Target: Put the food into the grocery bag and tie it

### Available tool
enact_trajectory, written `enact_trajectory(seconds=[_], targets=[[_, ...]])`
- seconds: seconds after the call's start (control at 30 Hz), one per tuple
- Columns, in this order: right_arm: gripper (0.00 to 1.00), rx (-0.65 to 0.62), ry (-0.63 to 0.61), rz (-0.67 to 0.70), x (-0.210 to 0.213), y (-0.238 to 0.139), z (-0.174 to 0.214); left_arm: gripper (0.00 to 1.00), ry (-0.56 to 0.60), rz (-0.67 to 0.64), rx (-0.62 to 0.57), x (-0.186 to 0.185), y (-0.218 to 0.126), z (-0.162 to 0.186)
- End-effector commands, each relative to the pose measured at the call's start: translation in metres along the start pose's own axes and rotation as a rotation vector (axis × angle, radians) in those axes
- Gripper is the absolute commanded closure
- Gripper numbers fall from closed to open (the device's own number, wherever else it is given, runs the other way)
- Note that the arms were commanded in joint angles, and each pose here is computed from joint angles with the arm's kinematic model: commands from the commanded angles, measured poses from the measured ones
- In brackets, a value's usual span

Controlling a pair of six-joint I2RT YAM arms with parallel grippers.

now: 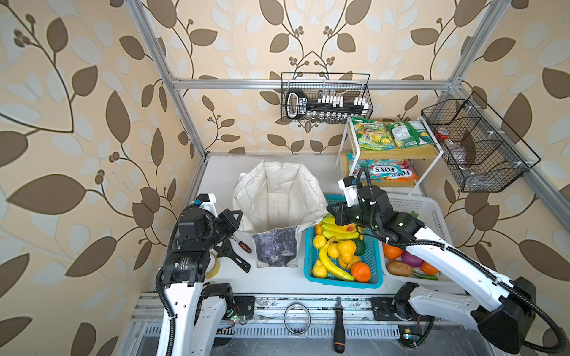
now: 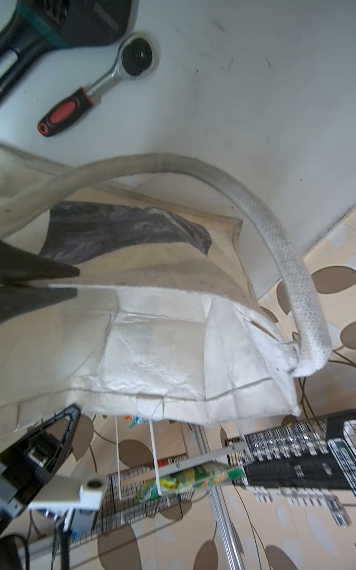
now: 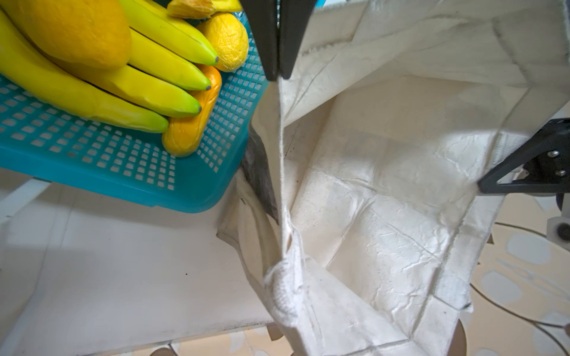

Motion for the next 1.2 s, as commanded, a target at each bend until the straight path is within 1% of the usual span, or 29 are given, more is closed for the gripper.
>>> enact_trajectory(seconds=[0.0, 0.1, 0.13, 0.17, 0.23, 0.33, 0.37, 0.43, 0.5, 0.57, 0.6, 0.63, 0.7, 0.73, 0.77, 0.8, 0.87, 0.93, 0.97, 1.03, 1.1, 1.17], targets=[[1.0, 0.007, -0.053, 0.045, 0.011, -0.002, -0.005, 1.0, 0.117, -0.066, -0.044, 0.008, -0.011, -0.004], [1.0, 0.028, -0.05, 0.013, 0.019, 0.006, 0.0, 1.0, 0.087, -0.01, 0.032, 0.003, -0.001, 0.007], [0.92, 0.03, -0.051, 0.019, 0.017, 0.009, 0.001, 1.0, 0.07, 0.014, 0.056, 0.001, 0.003, 0.011], [0.79, 0.029, -0.051, 0.022, 0.017, 0.011, 0.002, 1.0, 0.061, 0.034, 0.074, 0.0, 0.006, 0.013], [0.62, 0.031, -0.048, 0.013, 0.017, 0.015, 0.003, 1.0, 0.044, 0.055, 0.079, 0.0, 0.01, 0.015], [0.46, 0.026, -0.031, -0.023, 0.021, 0.021, 0.005, 1.0, 0.043, 0.057, 0.068, 0.002, 0.012, 0.016], [0.42, 0.028, -0.026, -0.043, 0.024, 0.023, 0.006, 1.0, 0.042, 0.055, 0.067, 0.003, 0.012, 0.016], [0.39, 0.035, -0.017, -0.085, 0.03, 0.027, 0.008, 1.0, 0.043, 0.053, 0.064, 0.003, 0.012, 0.016], [0.37, 0.05, -0.003, -0.096, 0.034, 0.033, 0.01, 1.0, 0.043, 0.056, 0.059, 0.003, 0.012, 0.015], [0.35, 0.067, -0.007, -0.079, 0.035, 0.039, 0.014, 1.0, 0.043, 0.075, 0.057, 0.0, 0.013, 0.015], [0.37, 0.075, -0.013, -0.068, 0.035, 0.041, 0.016, 0.99, 0.044, 0.082, 0.054, -0.002, 0.013, 0.014], [0.4, 0.075, -0.016, -0.054, 0.034, 0.043, 0.017, 0.92, 0.052, 0.081, 0.047, -0.002, 0.012, 0.012], [0.54, 0.079, -0.018, -0.033, 0.032, 0.043, 0.017, 0.82, 0.086, 0.054, 0.025, -0.002, 0.01, 0.006], [0.61, 0.082, -0.026, -0.013, 0.029, 0.043, 0.016, 0.74, 0.107, 0.04, 0.013, -0.002, 0.008, 0.001], [0.67, 0.082, -0.037, -0.007, 0.029, 0.042, 0.014, 0.7, 0.117, 0.025, 0.006, -0.002, 0.007, -0.002], [0.73, 0.08, -0.039, -0.009, 0.03, 0.041, 0.013, 0.72, 0.126, 0.024, 0.008, -0.003, 0.008, -0.004], [0.83, 0.08, -0.038, -0.031, 0.035, 0.042, 0.011, 0.86, 0.13, 0.038, 0.03, -0.005, 0.014, -0.004], [0.94, 0.081, -0.037, -0.053, 0.039, 0.042, 0.011, 1.0, 0.135, 0.024, 0.063, -0.004, 0.017, -0.004], [1.0, 0.084, -0.042, -0.051, 0.04, 0.041, 0.01, 1.0, 0.148, -0.002, 0.068, -0.003, 0.014, -0.006], [1.0, 0.098, -0.06, -0.014, 0.033, 0.04, 0.011, 1.0, 0.189, -0.063, 0.036, 0.0, 0.005, -0.014], [1.0, 0.122, -0.075, 0.04, 0.02, 0.035, 0.01, 1.0, 0.213, -0.14, -0.021, 0.004, -0.006, -0.026], [1.0, 0.147, -0.082, 0.105, 0.001, 0.028, 0.009, 1.0, 0.231, -0.189, -0.045, 0.005, -0.016, -0.035]])
Point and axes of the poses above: each gripper's point midway between its finger pads, its own y axis out along the fingers, its own x axis along the line the jaws close on, z = x × y, the point moved 1 cm from there along -y, back along the fingers, and after that the axes turned 3 degrees about y, right-handed, at the moved point
